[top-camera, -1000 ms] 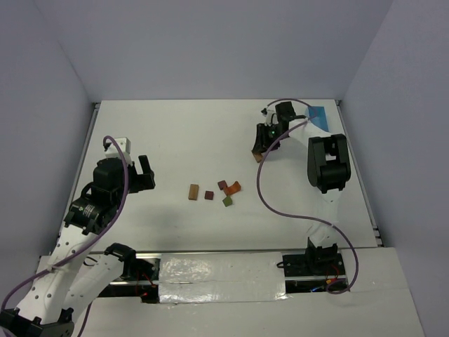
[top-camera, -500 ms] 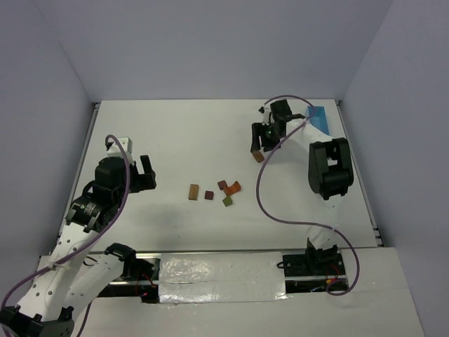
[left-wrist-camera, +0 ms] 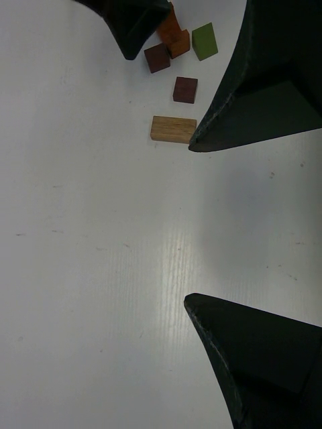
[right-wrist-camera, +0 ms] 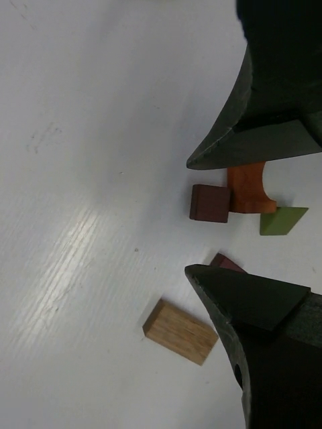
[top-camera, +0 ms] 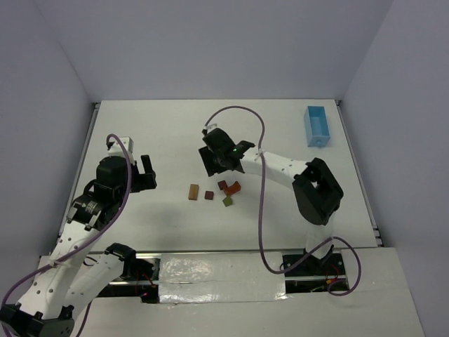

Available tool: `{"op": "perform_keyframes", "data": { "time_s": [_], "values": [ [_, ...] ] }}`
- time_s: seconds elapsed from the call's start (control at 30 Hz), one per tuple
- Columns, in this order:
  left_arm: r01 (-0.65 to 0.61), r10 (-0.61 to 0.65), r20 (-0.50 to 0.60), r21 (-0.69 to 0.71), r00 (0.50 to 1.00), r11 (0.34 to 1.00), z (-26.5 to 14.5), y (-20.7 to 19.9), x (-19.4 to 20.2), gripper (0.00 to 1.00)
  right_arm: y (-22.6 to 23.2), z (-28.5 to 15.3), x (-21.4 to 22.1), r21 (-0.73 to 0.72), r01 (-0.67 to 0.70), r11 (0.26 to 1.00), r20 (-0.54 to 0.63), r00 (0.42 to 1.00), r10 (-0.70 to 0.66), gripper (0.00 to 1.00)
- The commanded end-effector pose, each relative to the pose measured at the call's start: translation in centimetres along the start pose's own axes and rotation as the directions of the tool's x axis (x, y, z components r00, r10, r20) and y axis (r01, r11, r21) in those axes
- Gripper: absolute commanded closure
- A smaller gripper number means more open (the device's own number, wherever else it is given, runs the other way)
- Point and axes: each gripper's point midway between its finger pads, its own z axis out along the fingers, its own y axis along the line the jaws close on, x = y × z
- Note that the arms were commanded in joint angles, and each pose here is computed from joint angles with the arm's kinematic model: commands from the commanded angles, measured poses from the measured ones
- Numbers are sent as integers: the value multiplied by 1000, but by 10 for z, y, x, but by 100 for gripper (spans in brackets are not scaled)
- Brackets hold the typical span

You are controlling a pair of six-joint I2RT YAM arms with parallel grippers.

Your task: Build the wood block tower

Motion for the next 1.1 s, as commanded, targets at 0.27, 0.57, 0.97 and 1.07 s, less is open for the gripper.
{"op": "perform_keyframes", "data": {
  "time_s": [0.27, 0.57, 0.97, 1.07],
  "values": [
    [2, -2, 52, 16, 999, 1000, -3, -3, -12, 1, -5, 34, 56, 89, -19, 996, -148, 989, 32, 38],
    [3, -4, 53, 14, 999, 1000, -4, -2, -12, 0, 3, 42, 75, 74, -15, 997, -186, 982, 29, 46],
    [2, -3, 53, 20, 999, 1000, -4, -3, -11, 0, 1, 36, 57, 90, 3, 996, -152, 988, 11, 68],
    [2, -3, 53, 20, 999, 1000, -3, -3, -12, 0, -7, 28, 40, 90, -2, 996, -123, 992, 13, 67]
  ]
}}
